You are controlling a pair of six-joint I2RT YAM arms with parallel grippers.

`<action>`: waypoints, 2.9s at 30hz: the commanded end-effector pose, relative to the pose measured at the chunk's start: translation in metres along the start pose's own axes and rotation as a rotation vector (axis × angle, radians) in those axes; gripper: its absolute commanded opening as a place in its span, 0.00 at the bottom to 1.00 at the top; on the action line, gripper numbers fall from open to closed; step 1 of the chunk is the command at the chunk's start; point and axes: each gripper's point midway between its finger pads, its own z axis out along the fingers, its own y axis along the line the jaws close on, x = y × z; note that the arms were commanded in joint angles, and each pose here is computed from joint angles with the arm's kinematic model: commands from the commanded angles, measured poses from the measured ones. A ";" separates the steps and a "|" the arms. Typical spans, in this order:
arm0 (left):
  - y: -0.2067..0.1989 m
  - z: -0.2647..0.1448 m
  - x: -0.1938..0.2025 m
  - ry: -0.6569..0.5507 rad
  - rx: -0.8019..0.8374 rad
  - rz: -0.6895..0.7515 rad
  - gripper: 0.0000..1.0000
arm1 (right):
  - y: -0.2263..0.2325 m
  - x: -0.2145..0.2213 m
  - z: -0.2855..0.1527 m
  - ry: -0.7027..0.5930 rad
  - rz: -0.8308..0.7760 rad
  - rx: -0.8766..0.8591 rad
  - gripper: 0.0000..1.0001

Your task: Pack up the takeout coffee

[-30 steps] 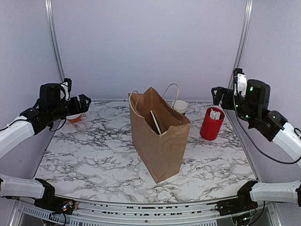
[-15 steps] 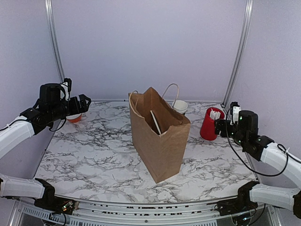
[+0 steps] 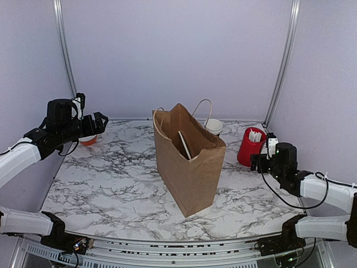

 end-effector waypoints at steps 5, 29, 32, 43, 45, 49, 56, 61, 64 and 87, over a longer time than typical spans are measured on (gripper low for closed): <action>0.000 -0.003 -0.004 -0.026 0.011 -0.013 0.99 | -0.031 -0.003 0.014 -0.063 -0.027 0.082 1.00; 0.014 -0.003 -0.004 -0.045 -0.061 -0.007 0.99 | -0.072 -0.014 0.069 -0.198 -0.001 0.113 1.00; 0.018 -0.002 -0.003 -0.055 -0.086 -0.007 0.99 | -0.073 -0.018 0.074 -0.211 0.002 0.115 1.00; 0.050 0.007 0.008 -0.075 -0.246 0.005 0.99 | -0.066 -0.022 0.059 -0.353 -0.043 0.081 1.00; 0.058 0.007 0.010 -0.084 -0.288 0.010 0.99 | -0.067 -0.017 0.051 -0.375 -0.038 0.084 1.00; 0.077 0.008 0.014 -0.104 -0.393 0.039 0.99 | -0.067 -0.016 0.048 -0.385 -0.042 0.093 1.00; 0.136 0.000 0.036 -0.179 -0.637 0.051 0.99 | -0.066 -0.018 0.046 -0.402 -0.059 0.145 1.00; 0.179 -0.005 0.051 -0.208 -0.741 0.018 0.99 | -0.066 -0.017 0.047 -0.396 -0.056 0.145 1.00; 0.199 0.002 0.057 -0.219 -0.783 -0.007 0.99 | -0.066 -0.017 0.047 -0.395 -0.056 0.143 1.00; 0.198 0.022 0.080 -0.370 -0.608 0.131 0.99 | -0.066 -0.017 0.048 -0.394 -0.055 0.142 1.00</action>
